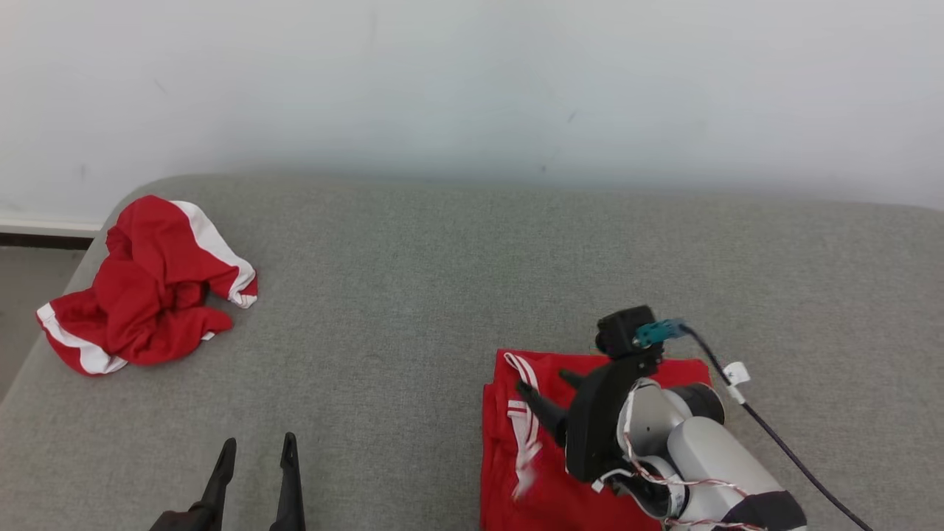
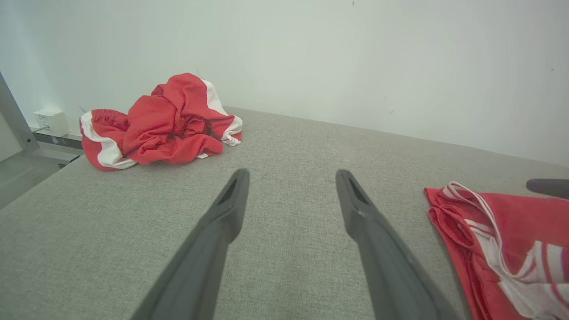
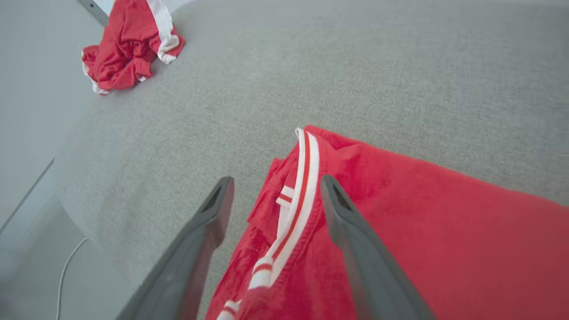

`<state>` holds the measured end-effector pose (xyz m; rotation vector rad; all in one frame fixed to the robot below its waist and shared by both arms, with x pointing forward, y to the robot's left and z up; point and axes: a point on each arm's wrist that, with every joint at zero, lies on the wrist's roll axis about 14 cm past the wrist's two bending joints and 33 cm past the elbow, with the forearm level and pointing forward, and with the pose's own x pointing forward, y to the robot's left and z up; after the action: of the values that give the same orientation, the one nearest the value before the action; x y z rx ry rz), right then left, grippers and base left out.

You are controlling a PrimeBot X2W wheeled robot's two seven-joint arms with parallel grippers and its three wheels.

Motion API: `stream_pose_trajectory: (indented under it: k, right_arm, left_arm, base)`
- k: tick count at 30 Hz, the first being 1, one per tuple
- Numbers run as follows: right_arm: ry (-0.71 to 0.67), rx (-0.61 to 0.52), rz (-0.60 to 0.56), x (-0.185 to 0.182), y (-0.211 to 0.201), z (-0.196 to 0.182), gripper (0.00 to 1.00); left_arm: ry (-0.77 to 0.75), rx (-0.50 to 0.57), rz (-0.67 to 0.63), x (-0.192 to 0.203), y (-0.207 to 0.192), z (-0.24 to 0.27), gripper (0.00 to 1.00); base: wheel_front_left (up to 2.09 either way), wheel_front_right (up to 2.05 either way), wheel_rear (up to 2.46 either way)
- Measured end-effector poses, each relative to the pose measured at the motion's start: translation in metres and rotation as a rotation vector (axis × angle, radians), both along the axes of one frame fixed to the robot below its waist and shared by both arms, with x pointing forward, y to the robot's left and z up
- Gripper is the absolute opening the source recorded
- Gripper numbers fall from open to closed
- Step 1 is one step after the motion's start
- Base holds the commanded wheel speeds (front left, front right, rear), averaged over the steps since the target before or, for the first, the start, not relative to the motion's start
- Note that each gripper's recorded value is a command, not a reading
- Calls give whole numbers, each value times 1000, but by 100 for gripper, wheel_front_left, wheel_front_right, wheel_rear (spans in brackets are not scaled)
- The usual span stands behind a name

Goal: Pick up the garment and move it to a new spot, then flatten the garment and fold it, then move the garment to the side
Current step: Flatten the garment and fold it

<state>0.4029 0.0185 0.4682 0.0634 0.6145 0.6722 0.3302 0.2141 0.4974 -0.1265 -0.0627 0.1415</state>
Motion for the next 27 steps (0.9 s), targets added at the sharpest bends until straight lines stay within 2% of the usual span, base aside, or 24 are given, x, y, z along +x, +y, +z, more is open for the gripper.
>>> stream_pose_trajectory:
  k: [2,5,10,11,12,13,14,20,27]
  right_arm:
    - [-42,62,-35,7,-3,15,100]
    - [-122,91,-101,20,-19,33,100]
    - [-153,26,-249,27,-82,20,100]
    - [-153,-5,-273,26,-96,14,71]
    - [-150,-24,-295,24,-106,8,27]
    - [-142,-40,-311,21,-114,2,16]
    - [-124,-58,-321,17,-120,-7,0]
    - [-63,-70,-341,-2,-122,-39,0]
    - [-159,-14,-361,-5,-116,-29,0]
  left_arm:
    - [-9,3,-4,1,-1,3,100]
    - [-22,8,-22,3,-5,7,100]
    - [-53,19,-55,12,-12,17,100]
    - [-58,20,-66,14,-14,19,100]
    - [-59,20,-71,16,-16,19,100]
    - [-60,20,-76,17,-17,19,100]
    - [-60,20,-81,18,-19,20,100]
    - [-49,18,-106,23,-25,16,100]
    - [-42,15,-108,22,-26,14,100]
  base:
    - [0,0,0]
    - [0,0,0]
    - [0,0,0]
    - [0,0,0]
    - [0,0,0]
    - [0,0,0]
    - [0,0,0]
    - [0,0,0]
    - [0,0,0]
